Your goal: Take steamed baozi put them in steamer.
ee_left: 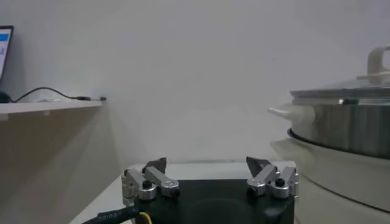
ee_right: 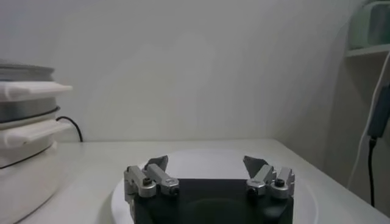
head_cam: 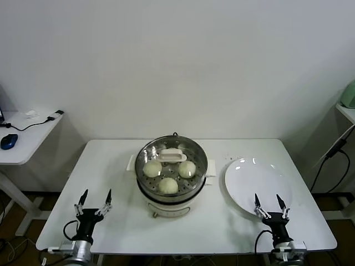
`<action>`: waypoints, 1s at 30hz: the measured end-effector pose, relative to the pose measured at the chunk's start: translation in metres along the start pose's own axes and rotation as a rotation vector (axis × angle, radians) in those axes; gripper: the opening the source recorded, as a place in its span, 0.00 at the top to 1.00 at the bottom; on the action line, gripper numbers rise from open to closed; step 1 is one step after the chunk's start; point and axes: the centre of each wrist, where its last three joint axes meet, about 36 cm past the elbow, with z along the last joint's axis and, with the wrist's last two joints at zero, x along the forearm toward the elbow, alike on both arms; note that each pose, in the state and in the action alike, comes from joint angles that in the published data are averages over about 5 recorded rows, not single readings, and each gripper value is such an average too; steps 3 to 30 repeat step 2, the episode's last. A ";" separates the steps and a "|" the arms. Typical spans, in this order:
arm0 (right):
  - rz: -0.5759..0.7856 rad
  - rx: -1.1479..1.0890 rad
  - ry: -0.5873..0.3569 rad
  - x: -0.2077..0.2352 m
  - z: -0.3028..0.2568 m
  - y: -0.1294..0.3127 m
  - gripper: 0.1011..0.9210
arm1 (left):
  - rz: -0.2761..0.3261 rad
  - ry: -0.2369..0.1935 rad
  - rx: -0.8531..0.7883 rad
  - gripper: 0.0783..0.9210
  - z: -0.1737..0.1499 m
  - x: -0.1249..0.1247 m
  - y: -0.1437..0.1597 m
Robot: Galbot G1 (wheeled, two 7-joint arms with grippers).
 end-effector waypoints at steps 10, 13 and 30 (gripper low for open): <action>-0.001 0.000 0.001 0.000 0.000 0.000 0.12 | -0.001 0.000 0.000 0.12 0.000 0.000 0.000; -0.001 0.000 0.001 0.000 0.000 0.000 0.12 | -0.001 0.000 0.000 0.12 0.000 0.000 0.000; -0.001 0.000 0.001 0.000 0.000 0.000 0.12 | -0.001 0.000 0.000 0.12 0.000 0.000 0.000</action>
